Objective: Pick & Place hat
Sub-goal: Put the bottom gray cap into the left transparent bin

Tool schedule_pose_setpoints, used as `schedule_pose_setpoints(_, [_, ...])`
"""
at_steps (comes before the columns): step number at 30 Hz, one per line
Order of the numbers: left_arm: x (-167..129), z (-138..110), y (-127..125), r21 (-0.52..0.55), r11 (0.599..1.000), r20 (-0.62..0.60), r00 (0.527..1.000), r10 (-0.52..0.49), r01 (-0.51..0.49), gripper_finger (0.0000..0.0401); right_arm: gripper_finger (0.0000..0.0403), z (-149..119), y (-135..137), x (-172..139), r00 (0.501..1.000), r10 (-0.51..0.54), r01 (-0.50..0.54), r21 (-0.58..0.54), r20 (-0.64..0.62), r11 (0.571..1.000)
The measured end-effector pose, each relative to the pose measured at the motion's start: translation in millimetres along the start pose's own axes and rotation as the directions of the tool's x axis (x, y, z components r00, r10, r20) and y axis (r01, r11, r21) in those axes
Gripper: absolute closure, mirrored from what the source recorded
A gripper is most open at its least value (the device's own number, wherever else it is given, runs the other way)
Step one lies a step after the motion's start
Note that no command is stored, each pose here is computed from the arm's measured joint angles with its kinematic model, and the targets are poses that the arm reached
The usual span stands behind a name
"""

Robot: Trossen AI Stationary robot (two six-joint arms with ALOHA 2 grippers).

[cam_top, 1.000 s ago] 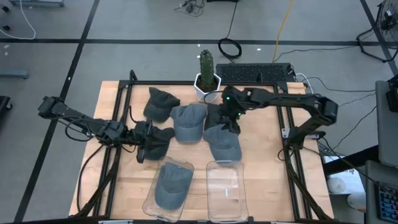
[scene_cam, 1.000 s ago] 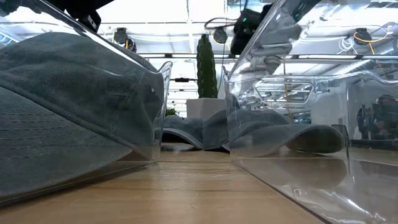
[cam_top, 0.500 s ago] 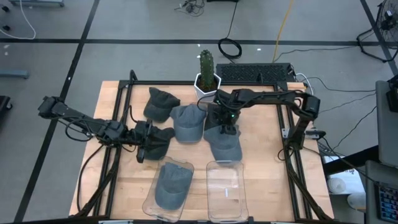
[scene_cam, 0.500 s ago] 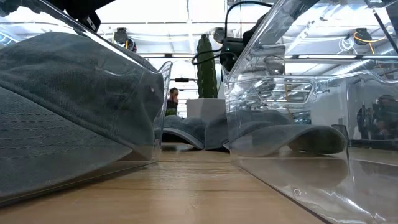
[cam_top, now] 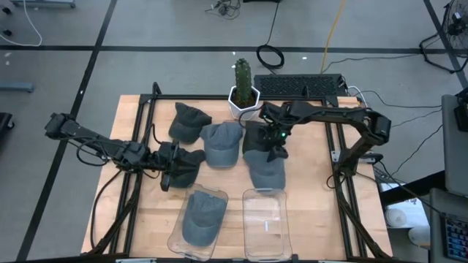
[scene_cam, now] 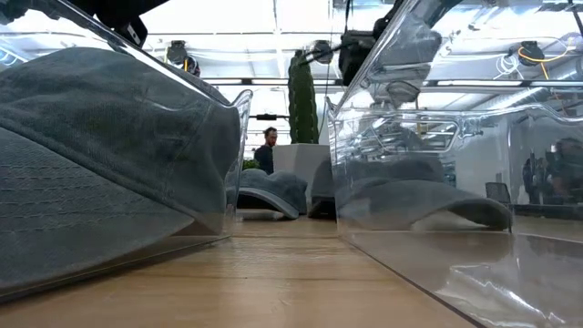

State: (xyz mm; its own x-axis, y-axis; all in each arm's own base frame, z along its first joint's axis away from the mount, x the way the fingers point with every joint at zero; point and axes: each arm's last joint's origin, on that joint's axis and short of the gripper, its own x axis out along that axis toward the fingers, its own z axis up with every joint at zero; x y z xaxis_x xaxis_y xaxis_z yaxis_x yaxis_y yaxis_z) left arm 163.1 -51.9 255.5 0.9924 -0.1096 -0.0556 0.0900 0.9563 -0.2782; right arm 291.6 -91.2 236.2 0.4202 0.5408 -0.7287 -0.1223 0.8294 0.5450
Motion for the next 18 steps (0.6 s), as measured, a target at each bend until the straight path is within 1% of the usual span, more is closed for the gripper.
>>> schedule_pose_setpoints(4, [0.0,-0.1,0.0,0.0,1.0,0.0,1.0,0.0,0.0,0.0324,0.0149,-1.4,10.8,-2.3,0.995,0.101,-0.101,0.008,0.012,0.995])
schedule_pose_setpoints(6, [0.0,-0.1,0.0,0.0,1.0,0.0,1.0,0.0,0.0,0.0324,0.0149,-2.5,14.2,-1.7,0.995,0.101,-0.101,0.011,-0.003,0.995])
schedule_pose_setpoints(8, [0.0,-0.1,0.0,0.0,1.0,0.0,1.0,0.0,0.0,0.0324,0.0149,-2.6,15.5,0.1,0.998,0.053,-0.053,0.002,-0.021,0.999])
schedule_pose_setpoints(11, [0.0,0.0,0.0,0.0,1.0,0.0,1.0,0.0,0.0,0.0324,0.0149,-1.6,13.6,3.9,0.996,-0.073,0.072,-0.025,-0.052,0.997])
schedule_pose_setpoints(14, [0.0,-0.1,0.0,0.0,1.0,0.0,1.0,0.0,0.0,0.0325,0.0149,2.6,7.0,10.1,0.972,-0.225,0.221,-0.067,-0.06,0.973])
schedule_pose_setpoints(16, [0.0,-0.1,0.0,0.0,1.0,0.0,1.0,0.0,0.0,0.0324,0.0149,4.3,3.2,11.8,0.956,-0.287,0.281,-0.098,-0.058,0.955])
schedule_pose_setpoints(18, [0.0,-0.1,0.0,0.001,1.0,-0.001,1.0,0.0,0.0,0.0325,0.0149,8.5,0.3,12.8,0.945,-0.327,0.322,-0.119,-0.026,0.939])
